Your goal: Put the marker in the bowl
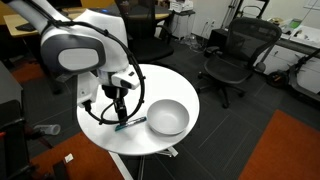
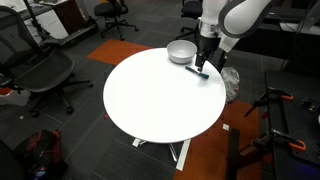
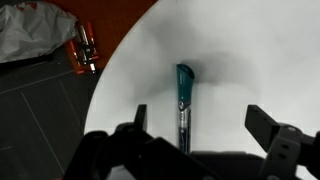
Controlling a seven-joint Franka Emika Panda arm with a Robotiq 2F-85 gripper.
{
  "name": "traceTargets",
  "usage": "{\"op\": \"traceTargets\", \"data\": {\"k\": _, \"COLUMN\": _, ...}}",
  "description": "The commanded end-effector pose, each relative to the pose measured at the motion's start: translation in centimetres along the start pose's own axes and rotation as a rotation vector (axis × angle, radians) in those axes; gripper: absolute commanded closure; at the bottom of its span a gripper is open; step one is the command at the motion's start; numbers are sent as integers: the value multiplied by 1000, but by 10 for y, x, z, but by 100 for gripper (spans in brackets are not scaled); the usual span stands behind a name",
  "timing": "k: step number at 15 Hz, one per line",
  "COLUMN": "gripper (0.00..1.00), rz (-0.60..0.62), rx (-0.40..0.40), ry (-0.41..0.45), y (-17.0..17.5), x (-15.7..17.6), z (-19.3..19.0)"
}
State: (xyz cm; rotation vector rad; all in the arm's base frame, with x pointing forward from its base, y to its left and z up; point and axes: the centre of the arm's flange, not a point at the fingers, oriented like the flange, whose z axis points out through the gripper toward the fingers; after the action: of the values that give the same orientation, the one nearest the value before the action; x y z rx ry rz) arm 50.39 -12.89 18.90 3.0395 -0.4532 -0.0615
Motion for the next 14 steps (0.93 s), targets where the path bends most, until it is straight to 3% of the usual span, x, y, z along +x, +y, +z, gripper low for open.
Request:
{"op": "traceTargets", "data": {"k": 1, "gripper": 0, "rz": -3, "rx": 22, "ry": 1, "y": 1, "x": 18, "z": 14}}
{"op": "traceTargets", "data": {"k": 11, "gripper": 0, "rz": 14, "rx": 29, "ry": -38, "y": -3, "x": 31, "z": 51}}
{"op": "traceTargets", "data": {"k": 12, "gripper": 20, "rz": 15, "rx": 30, "ry": -39, "y": -3, "x": 30, "z": 54}}
{"op": "traceTargets", "data": {"k": 14, "gripper": 34, "rz": 15, "rx": 30, "ry": -46, "y": -5, "x": 29, "z": 60}}
